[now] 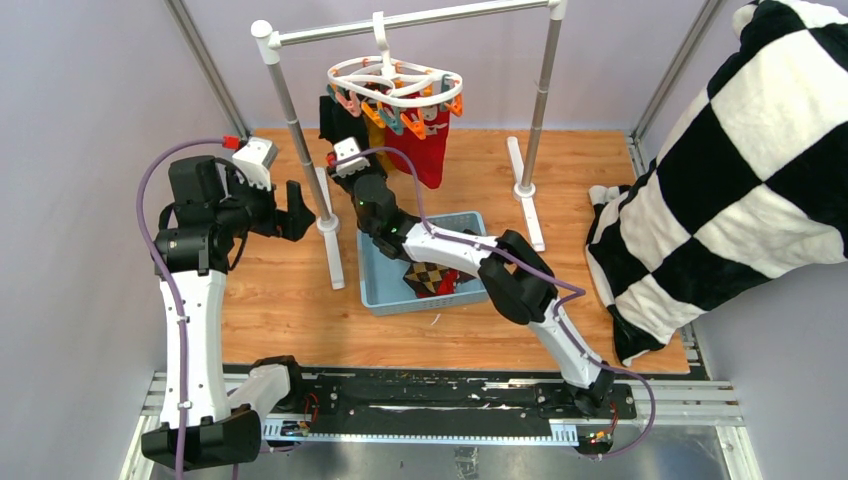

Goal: Remove the socks clipped to the hanger
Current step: Place the sock in the bin, then remove the sock from the hanger.

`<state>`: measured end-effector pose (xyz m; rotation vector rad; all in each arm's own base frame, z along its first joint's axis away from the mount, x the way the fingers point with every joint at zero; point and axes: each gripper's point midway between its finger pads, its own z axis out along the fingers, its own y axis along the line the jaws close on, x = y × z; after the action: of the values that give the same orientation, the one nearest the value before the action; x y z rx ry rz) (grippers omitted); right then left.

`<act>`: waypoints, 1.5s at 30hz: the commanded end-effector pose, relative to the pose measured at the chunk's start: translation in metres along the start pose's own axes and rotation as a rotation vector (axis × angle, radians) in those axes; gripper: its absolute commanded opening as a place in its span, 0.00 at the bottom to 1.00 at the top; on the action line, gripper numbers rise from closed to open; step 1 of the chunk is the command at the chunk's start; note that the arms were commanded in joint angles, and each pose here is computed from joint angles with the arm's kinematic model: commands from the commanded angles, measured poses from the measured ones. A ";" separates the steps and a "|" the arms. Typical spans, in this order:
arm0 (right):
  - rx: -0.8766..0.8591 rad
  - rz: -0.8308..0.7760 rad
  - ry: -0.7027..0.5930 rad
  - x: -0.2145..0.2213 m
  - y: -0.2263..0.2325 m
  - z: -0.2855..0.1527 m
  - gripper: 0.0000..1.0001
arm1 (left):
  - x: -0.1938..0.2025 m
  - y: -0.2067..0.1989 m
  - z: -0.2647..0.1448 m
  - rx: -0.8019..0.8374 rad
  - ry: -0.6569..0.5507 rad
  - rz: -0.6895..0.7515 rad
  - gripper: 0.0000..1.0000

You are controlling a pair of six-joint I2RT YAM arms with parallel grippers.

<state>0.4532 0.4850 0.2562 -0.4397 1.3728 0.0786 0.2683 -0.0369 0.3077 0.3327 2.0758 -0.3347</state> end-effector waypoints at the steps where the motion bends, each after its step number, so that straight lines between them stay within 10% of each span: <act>1: 0.035 0.017 -0.078 -0.031 -0.026 0.006 0.40 | -0.009 -0.006 -0.009 0.017 -0.029 0.021 1.00; 7: -0.151 0.072 -0.129 -0.054 -0.016 -0.021 0.01 | -0.010 -0.010 -0.009 0.040 -0.034 0.012 1.00; 25: -0.948 0.572 -0.110 -0.121 0.001 -0.194 0.00 | -0.015 -0.068 -0.016 0.377 -0.082 -0.023 1.00; 45: -1.170 0.753 -0.117 -0.148 -0.017 -0.246 0.00 | -0.020 -0.121 -0.013 0.722 0.015 -0.171 1.00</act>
<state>0.2106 0.4204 0.3533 -0.8083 1.2556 1.4741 0.2328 -0.1333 0.3314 0.5482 1.9547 -1.1103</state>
